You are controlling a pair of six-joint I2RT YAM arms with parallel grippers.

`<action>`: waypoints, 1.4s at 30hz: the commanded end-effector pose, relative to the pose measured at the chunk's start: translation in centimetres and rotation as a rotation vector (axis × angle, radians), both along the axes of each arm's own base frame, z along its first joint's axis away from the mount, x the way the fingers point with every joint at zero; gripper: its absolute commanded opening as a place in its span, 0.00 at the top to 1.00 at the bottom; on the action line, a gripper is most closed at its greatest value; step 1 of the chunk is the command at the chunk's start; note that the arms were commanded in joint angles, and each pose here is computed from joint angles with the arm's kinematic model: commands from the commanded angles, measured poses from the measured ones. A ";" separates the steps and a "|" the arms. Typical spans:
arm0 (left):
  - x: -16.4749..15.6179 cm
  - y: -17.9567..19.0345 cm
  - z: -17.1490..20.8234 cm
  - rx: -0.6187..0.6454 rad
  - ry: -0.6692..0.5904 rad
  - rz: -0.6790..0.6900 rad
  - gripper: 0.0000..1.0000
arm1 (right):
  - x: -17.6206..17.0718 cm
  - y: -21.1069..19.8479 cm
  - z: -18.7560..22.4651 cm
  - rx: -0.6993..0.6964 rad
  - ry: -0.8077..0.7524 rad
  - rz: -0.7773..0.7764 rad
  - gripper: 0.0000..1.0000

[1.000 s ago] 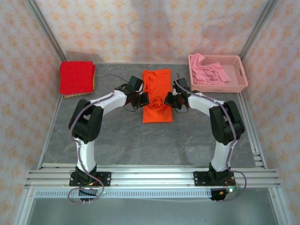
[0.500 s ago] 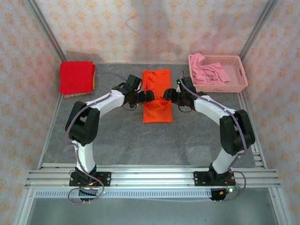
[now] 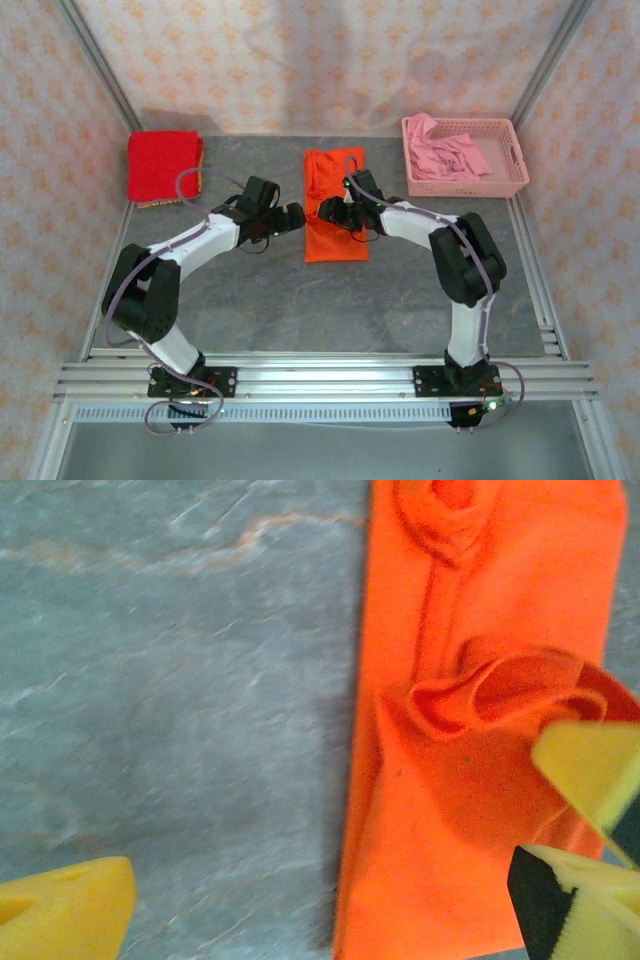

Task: Fold and stack the t-shirts

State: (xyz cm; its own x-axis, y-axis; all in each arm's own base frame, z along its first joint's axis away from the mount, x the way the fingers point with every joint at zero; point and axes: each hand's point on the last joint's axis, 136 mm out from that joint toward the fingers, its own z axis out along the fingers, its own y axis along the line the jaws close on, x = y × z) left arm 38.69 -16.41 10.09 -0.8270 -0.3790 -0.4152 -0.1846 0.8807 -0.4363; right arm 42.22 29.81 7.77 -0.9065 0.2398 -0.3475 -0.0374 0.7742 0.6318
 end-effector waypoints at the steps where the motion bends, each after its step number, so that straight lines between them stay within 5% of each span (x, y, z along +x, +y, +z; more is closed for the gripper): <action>1: -0.4 1.0 1.1 0.035 -0.056 0.004 0.02 | 2.5 0.8 0.9 0.068 -0.017 -0.026 0.50; 12: -1.6 0.6 0.1 -0.004 -0.035 -0.018 0.00 | 8.0 -2.0 1.5 0.014 -0.053 -0.090 0.48; 21: 1.1 -3.0 -0.9 -0.143 -0.009 -0.042 0.08 | 5.3 -8.1 2.3 -0.158 -0.093 -0.158 0.46; 34: -0.3 -7.4 -5.1 -0.078 0.135 -0.158 0.49 | -1.2 -9.7 -3.0 -0.190 0.073 -0.101 0.63; 42: -3.4 -7.2 -7.6 -0.048 0.209 -0.170 0.89 | -5.2 -9.5 -4.7 -0.184 0.139 -0.048 0.87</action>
State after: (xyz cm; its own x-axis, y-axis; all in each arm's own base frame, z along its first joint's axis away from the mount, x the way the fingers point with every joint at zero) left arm 37.35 -24.38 3.86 -0.9324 -0.2542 -0.2570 -0.1028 0.8680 -0.4857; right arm 38.84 20.01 2.84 -0.9259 0.2539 -0.2798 0.0976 0.8762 0.4720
